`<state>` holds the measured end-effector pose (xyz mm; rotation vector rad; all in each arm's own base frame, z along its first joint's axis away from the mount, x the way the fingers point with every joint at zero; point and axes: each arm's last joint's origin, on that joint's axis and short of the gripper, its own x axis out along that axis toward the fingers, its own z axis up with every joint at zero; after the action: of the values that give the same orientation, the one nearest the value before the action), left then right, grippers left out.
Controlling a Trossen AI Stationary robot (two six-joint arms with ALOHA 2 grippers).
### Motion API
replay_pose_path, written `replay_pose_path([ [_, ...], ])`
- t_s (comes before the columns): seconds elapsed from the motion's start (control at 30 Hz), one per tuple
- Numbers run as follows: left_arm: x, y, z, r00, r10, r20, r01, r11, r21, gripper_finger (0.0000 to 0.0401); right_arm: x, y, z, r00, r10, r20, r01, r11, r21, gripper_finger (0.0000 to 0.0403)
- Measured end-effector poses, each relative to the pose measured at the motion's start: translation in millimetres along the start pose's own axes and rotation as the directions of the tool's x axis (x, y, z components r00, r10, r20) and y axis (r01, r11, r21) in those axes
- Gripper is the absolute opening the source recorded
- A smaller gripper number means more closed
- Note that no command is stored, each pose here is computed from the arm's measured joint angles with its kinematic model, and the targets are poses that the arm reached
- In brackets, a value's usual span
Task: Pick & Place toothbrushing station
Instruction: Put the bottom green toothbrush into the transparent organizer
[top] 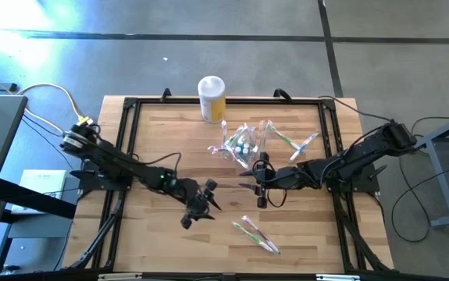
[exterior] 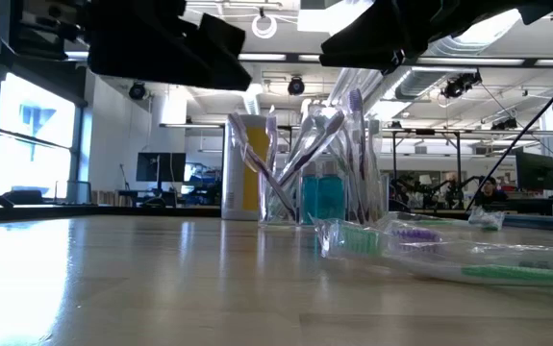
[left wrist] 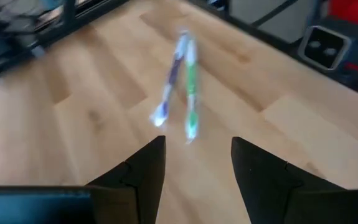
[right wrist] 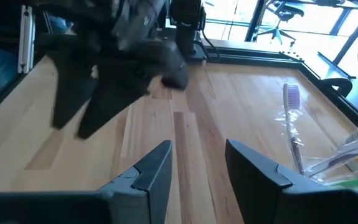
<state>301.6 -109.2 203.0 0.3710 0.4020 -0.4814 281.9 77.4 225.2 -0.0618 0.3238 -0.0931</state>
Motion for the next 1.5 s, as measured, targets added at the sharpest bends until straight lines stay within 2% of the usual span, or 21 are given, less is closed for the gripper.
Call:
replay_pose_path([
  [0.13, 10.2, 8.4, -4.7, 0.990, -0.106, 0.092, 0.105, 0.994, 0.006, 0.0175, 0.0, 0.0, -0.4, 1.000, 0.000, -0.004, 0.000, 1.000, -0.011, 0.0142],
  [0.23, 15.1, 18.4, -12.0, 0.980, -0.156, 0.126, 0.163, 0.986, -0.046, 0.0175, -0.1, 0.1, -0.1, 1.000, 0.000, -0.001, 0.000, 1.000, -0.010, 0.0142],
  [0.33, 20.0, 24.3, -19.2, 0.979, -0.159, 0.128, 0.170, 0.982, -0.082, 0.0175, -1.0, 0.4, 0.7, 1.000, 0.008, 0.002, -0.008, 1.000, -0.023, 0.0142],
  [0.5, 27.0, 23.8, -22.1, 0.975, -0.161, 0.151, 0.173, 0.983, -0.069, 0.0175, -1.1, 1.2, 0.6, 0.999, 0.037, -0.001, -0.037, 0.999, -0.035, 0.0142],
  [0.77, 43.9, 20.8, -37.7, 0.996, -0.041, 0.079, 0.052, 0.987, -0.151, 0.0175, -1.6, 5.0, -1.9, 0.986, 0.162, -0.031, -0.163, 0.986, -0.028, 0.0142],
  [1.0, 70.6, 1.5, -49.5, 0.993, -0.009, 0.120, 0.028, 0.987, -0.158, 0.0175, -6.4, 17.3, -4.4, 0.962, 0.269, -0.053, -0.271, 0.962, -0.025, 0.0142],
  [1.27, 104.9, -7.2, -42.7, 0.990, 0.028, 0.135, -0.002, 0.982, -0.187, 0.0175, -14.1, 33.0, -8.0, 0.944, 0.321, -0.079, -0.327, 0.942, -0.073, 0.0142],
  [1.5, 125.3, -8.0, -48.6, 0.997, 0.054, 0.054, -0.039, 0.968, -0.248, 0.0175, -22.4, 47.3, -13.4, 0.923, 0.366, -0.121, -0.377, 0.921, -0.095, 0.0142],
])
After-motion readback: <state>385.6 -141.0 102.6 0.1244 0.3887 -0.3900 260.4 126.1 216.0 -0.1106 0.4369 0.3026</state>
